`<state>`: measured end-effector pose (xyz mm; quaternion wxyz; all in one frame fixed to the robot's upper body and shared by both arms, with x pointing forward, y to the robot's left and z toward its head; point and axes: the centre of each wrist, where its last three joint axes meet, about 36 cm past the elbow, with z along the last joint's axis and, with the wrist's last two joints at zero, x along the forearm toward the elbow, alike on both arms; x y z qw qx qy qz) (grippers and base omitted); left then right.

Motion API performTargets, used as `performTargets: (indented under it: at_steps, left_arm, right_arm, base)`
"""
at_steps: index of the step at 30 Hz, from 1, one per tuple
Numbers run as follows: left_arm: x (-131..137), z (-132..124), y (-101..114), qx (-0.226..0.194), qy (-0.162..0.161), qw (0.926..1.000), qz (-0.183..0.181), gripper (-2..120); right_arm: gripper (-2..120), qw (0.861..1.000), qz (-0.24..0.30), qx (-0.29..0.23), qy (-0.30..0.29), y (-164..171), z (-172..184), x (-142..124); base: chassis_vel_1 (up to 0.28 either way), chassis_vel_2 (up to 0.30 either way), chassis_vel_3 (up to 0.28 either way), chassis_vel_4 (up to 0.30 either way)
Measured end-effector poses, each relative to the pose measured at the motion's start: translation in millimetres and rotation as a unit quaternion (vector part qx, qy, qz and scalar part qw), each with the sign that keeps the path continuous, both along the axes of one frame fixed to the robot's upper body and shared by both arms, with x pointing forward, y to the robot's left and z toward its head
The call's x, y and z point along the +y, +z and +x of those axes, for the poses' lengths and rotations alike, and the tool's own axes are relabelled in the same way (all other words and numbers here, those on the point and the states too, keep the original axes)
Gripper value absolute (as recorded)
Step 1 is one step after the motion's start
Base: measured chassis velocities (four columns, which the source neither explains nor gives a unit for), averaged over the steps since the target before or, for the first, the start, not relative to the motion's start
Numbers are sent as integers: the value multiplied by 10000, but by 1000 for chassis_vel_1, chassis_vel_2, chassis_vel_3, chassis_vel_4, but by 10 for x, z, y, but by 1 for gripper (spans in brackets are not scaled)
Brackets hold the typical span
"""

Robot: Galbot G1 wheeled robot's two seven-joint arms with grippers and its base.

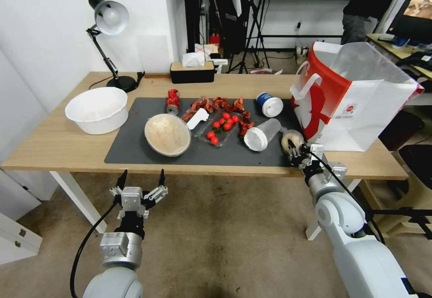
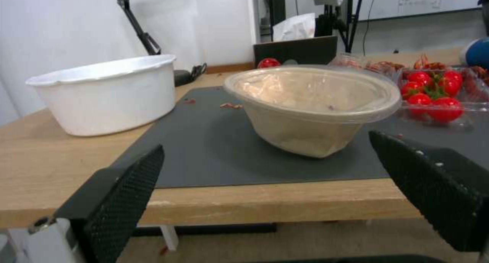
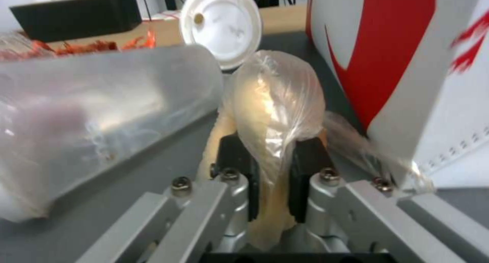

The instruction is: Pick up the trash from the table and place it into the takeout bag.

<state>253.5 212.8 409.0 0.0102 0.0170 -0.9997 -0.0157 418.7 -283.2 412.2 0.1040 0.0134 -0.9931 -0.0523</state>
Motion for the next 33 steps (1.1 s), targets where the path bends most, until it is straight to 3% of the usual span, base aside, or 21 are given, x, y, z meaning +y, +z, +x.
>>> performTargets:
  at_steps: [7,11,15,21,27,33]
  left_arm:
    - [4,-5,0,-14,11,10000,13,100]
    - [-1,-10,2,-26,29,10000,-1,100]
    - [11,-17,19,-50,56,10000,3,100]
    - [45,-8,11,-115,121,9999,-16,100]
    - [53,-4,10,-118,145,9998,-23,100]
    - [65,-6,3,-105,157,9998,-9,100]
  right_arm:
    - [4,10000,11,1,18,27,-58,1]
    - [4,9996,-18,-236,129,225,-168,6]
    - [4,9956,-202,-742,538,611,-389,8]
    - [4,9741,-307,-1888,1206,1101,-463,-75]
    - [3,9543,417,-2834,852,1650,-149,-215]
    - [3,9525,312,-3019,248,1939,147,-507]
  base:
    - [0,0,0,0]
    - [0,0,0,0]
    - [0,0,0,0]
    - [0,0,0,0]
    - [0,0,0,0]
    - [0,0,0,0]
